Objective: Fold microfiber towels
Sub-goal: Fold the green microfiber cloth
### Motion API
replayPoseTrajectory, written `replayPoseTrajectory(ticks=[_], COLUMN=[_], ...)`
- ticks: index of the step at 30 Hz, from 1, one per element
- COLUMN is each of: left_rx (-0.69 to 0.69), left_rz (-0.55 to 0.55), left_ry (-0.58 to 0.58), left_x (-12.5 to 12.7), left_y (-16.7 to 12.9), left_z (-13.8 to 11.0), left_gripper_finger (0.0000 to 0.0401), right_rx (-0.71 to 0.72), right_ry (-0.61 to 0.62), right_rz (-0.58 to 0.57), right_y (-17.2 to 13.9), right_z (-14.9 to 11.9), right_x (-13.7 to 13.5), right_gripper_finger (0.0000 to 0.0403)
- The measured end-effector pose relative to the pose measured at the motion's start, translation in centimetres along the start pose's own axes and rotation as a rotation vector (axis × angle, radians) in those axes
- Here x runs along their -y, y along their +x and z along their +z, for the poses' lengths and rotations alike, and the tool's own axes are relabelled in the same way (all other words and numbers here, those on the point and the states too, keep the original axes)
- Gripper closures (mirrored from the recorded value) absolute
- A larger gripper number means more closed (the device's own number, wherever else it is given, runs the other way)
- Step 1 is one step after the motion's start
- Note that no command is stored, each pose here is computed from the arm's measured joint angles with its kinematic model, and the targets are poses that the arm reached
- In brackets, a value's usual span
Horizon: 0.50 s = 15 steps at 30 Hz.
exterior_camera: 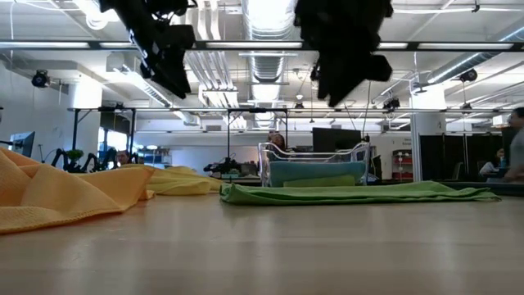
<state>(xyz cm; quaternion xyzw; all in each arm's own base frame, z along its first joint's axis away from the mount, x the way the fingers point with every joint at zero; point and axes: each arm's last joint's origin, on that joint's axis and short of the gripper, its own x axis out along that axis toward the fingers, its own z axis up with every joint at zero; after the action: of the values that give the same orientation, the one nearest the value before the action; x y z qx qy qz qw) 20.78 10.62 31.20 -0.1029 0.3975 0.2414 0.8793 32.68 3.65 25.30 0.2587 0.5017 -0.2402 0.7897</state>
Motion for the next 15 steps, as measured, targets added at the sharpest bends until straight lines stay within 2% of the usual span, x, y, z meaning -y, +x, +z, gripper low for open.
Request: replayPoseTrajectory(ticks=[5, 15], left_rx=[0.047, 0.183], left_rz=[-0.067, -0.188], left_ry=[0.033, 0.120], left_x=[2.3, 6.2], left_y=[1.7, 4.9], left_z=[-1.1, -2.4], left_gripper_finger=[0.0219, 0.0218], right_rx=[-0.038, -0.121], right_ry=[0.133, 0.231], right_rz=[-0.120, -0.254], right_y=[2.4, 5.4], right_z=[-2.0, -5.2], right_x=[1.8, 4.5], right_gripper_finger=[0.0281, 0.0283])
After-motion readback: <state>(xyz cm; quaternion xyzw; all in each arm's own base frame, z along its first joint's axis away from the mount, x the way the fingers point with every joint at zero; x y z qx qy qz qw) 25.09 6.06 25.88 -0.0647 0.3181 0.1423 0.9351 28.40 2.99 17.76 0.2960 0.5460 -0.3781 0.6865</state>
